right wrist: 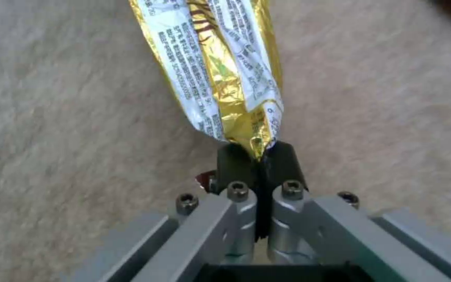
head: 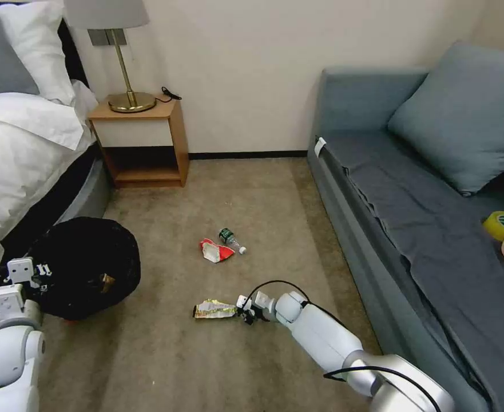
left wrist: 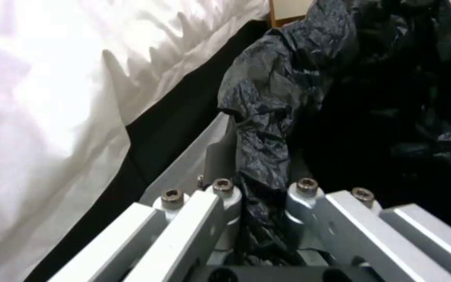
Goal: Pick up the trash bin, then pick up the garbage on the floor and place it into the trash bin.
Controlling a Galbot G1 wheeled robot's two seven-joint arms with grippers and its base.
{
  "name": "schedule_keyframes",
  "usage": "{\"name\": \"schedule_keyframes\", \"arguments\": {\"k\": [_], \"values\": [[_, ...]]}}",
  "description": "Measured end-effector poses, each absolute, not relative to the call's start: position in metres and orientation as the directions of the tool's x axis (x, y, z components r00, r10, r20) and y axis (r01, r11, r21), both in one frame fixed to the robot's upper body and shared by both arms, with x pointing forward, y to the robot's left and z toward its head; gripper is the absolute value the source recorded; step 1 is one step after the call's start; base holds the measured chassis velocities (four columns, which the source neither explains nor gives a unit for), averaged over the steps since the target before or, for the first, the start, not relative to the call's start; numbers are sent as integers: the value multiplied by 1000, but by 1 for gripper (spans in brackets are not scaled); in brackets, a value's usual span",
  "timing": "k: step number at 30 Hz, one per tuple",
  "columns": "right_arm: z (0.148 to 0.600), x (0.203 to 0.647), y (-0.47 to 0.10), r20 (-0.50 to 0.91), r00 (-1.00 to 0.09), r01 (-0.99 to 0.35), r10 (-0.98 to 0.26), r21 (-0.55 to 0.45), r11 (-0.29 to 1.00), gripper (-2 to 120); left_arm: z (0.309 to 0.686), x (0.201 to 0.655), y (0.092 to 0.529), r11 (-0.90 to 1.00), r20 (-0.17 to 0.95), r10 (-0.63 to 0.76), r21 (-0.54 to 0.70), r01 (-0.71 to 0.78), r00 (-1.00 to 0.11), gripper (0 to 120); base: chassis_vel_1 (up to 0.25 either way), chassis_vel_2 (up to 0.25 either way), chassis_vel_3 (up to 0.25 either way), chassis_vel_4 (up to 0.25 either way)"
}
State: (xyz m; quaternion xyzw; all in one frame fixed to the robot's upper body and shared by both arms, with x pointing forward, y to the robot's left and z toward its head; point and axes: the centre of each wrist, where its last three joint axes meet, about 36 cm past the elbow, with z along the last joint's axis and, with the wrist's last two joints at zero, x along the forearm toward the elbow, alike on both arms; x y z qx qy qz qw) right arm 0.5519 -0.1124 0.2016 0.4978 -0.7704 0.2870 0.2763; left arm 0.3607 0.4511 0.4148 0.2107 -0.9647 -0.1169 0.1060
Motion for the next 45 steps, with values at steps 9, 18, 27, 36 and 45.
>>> {"name": "schedule_keyframes", "arguments": {"k": [9,18,27,36,45], "values": [[250,571,-110,612,-422,-903,-670,-218,370,0,417,361,442,891,154,-408,280,-357,-900,5,0,0,0,0],[346,594,-78,444,-459,-888,-770,-250,386,0,425,365,432,898,143,-385,284,-335,-912,5,0,0,0,0],[427,575,-19,251,-428,-903,-868,-169,396,0,431,371,412,912,129,-344,280,-298,-930,5,0,0,0,0],[411,536,46,198,-382,-904,-902,121,410,0,435,379,399,932,98,-293,249,-262,-951,5,0,0,0,0],[384,523,79,216,-374,-864,-902,272,424,0,437,373,394,964,114,-222,171,-201,-968,5,0,0,0,0]]}}
